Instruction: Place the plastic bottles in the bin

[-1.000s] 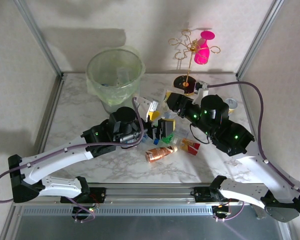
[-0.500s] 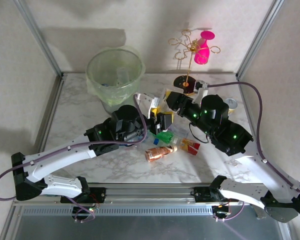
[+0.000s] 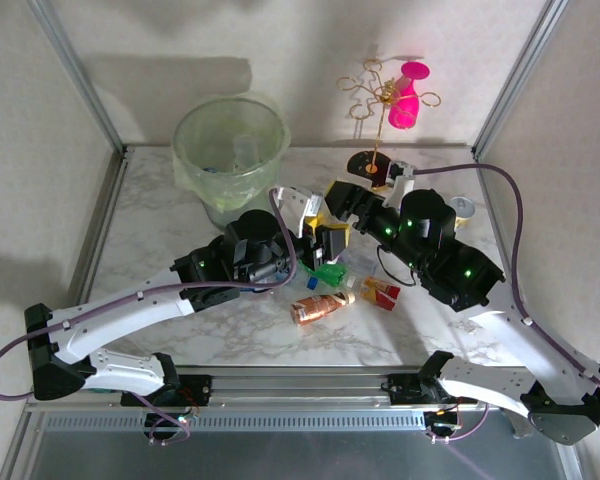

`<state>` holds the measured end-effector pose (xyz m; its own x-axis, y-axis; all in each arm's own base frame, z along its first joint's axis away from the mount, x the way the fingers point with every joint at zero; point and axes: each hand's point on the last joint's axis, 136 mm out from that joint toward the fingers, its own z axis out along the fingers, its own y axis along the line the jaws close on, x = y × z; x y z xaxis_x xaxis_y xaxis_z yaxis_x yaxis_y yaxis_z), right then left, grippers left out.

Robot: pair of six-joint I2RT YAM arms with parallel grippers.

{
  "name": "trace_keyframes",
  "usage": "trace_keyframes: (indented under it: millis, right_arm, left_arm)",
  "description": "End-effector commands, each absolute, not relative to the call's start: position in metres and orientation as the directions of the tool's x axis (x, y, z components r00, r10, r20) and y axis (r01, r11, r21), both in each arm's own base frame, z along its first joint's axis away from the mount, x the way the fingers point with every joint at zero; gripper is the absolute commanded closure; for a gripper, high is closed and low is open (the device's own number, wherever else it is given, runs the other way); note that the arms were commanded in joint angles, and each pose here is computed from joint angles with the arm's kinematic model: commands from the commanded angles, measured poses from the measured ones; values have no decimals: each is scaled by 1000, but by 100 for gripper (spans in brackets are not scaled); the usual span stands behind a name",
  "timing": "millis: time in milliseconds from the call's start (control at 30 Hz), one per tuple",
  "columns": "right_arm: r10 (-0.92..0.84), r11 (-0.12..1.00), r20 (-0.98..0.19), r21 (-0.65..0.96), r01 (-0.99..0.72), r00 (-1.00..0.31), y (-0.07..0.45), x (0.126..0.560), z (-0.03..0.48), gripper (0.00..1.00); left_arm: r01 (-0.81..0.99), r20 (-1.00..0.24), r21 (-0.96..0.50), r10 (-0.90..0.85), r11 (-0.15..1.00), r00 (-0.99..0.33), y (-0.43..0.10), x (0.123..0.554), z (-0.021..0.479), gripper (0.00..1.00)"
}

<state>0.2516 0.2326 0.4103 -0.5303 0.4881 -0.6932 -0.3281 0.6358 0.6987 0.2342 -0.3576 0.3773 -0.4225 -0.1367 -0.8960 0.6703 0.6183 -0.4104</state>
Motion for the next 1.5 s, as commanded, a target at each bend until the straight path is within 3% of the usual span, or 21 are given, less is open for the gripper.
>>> trace_keyframes:
  millis: [0,233,367,633,1100,1467]
  right_arm:
    - [502,661,-722,676,-327,-476,219,251,427,13]
    - [512,751,-781,609,-255,-357,175,247,443,13]
    - [514,775,-796,591,-225,-320,159,244,444,13]
    - [481,801,-808,563,-205,-340,160,246,427,13]
    - [416,853,-836,495,-166,-358,158,251,395,13]
    - [374,876,-847,456,-156,-379,167,259,378,12]
  left_arm:
    - [634,-886,-453,-239,626,-396,-338,244,404,53]
    - [309,-818,-547,-418,778,-395,-275,295,407,61]
    - [118,-772,-590,-516,799,-371,-241,323,421,63]
    - [-101,-737,-593,-589,799,-331,-195,387,434,64]
    - [-361,-548,-677,-766,642,-336,-136,487,363,67]
    - [-430,-433,-714,-831,552,-349,-131,512,326,68]
